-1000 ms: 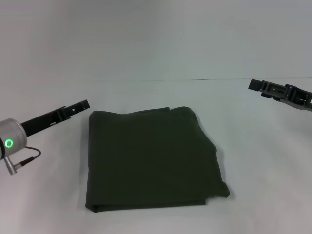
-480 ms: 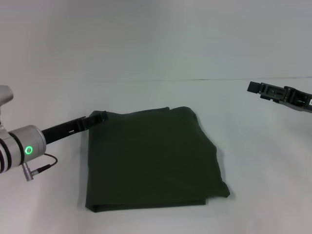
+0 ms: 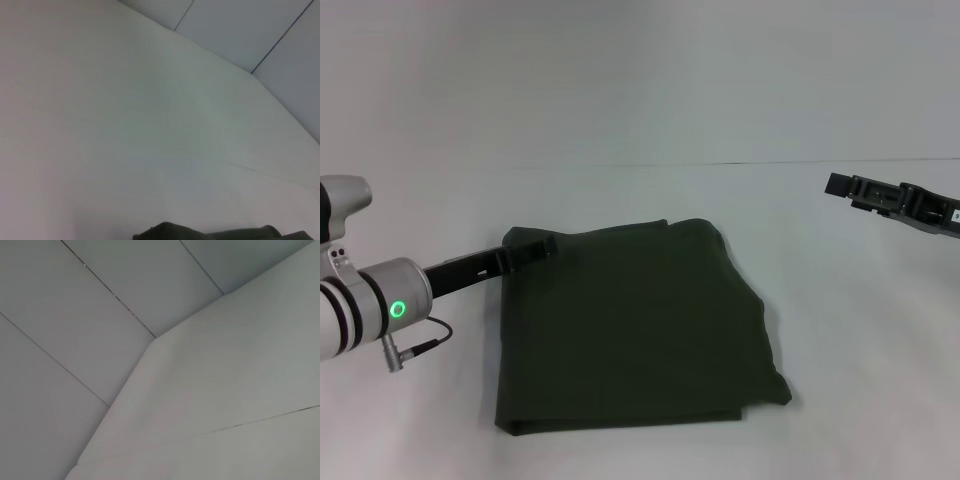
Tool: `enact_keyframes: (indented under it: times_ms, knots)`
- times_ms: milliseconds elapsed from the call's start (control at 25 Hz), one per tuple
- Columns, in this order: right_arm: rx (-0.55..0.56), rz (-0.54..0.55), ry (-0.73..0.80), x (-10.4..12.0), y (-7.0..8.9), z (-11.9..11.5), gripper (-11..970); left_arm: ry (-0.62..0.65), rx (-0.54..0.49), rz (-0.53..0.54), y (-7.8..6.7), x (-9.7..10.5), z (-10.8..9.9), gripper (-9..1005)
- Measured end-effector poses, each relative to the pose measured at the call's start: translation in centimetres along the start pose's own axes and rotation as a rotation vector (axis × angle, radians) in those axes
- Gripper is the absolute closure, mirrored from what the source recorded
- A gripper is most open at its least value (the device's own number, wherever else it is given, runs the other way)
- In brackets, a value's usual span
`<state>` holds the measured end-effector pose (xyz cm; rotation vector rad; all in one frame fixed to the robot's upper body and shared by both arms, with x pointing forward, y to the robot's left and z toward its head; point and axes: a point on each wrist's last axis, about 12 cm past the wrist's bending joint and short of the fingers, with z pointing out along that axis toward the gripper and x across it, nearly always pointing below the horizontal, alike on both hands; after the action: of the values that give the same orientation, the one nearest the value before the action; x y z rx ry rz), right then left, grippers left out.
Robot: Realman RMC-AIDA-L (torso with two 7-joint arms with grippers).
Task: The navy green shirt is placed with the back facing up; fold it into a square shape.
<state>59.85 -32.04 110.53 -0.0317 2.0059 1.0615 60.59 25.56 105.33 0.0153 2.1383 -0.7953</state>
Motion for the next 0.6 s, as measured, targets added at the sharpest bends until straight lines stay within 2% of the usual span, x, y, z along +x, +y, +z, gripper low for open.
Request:
enact_keyframes:
  times_ms: [120,360,600]
  knots:
    - [-0.001,-0.001,-0.001,0.0,0.0,0.0,120,-0.008,-0.005,0.005,0.2,-0.2,-0.2,83]
    - [-0.007,-0.021,-0.004,0.0,0.1,0.0,120,-0.078,-0.034,0.016,1.4,-2.0,-1.9,83]
    - [-0.007,-0.026,-0.005,0.1,0.0,-0.1,120,-0.067,-0.037,0.017,1.3,-1.9,-1.6,84]
